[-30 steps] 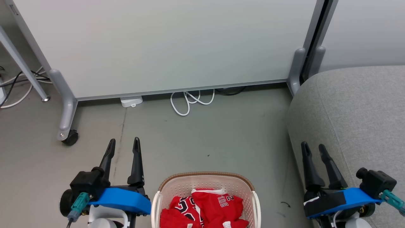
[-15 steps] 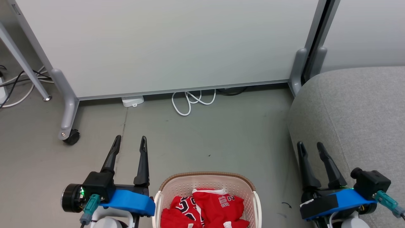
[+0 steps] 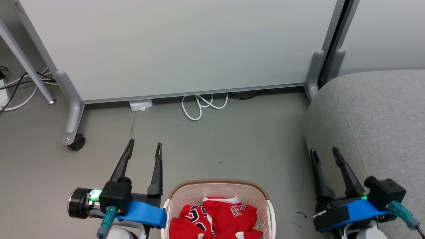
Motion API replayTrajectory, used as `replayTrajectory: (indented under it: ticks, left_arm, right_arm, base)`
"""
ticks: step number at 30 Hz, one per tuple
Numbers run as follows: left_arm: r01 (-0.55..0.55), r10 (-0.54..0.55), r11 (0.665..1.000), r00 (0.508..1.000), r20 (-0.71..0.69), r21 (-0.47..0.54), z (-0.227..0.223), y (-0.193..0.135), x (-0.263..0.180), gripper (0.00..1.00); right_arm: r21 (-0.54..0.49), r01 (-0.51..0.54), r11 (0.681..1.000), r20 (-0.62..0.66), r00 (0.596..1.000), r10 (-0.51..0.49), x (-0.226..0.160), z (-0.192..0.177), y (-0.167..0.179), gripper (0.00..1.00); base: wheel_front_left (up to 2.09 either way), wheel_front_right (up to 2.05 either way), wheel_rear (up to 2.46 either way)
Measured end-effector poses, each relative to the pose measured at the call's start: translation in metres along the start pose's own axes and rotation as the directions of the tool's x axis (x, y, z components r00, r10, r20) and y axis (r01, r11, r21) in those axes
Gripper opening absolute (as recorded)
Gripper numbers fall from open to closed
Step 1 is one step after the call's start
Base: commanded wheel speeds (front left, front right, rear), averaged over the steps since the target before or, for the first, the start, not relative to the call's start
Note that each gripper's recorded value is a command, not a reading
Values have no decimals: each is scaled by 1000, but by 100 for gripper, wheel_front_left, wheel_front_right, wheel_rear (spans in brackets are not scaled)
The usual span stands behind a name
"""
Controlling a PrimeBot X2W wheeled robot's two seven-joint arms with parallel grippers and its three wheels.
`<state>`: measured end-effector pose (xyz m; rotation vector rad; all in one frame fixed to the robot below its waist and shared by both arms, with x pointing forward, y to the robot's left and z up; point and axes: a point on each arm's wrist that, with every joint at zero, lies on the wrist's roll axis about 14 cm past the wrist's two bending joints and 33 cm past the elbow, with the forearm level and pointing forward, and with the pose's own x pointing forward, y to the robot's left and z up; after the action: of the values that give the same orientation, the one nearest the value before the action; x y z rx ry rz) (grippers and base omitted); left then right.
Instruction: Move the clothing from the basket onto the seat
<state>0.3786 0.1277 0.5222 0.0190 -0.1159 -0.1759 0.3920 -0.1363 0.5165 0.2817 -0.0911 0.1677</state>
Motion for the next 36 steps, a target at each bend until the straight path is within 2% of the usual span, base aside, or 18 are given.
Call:
replayTrajectory:
  ticks: [9, 36]
  left_arm:
    - [14, -15, 998, 1000, 16, 58, 3, -2, -1, 100]
    - [9, -9, 999, 1000, 12, 39, 2, -1, -1, 100]
  right_arm:
    - [-59, 0, 998, 8, 1000, 1, 0, 2, -3, 100]
    - [-59, 52, 997, -10, 999, -52, -4, -4, -20, 100]
  base:
    - [0, 0, 0]
    - [0, 0, 0]
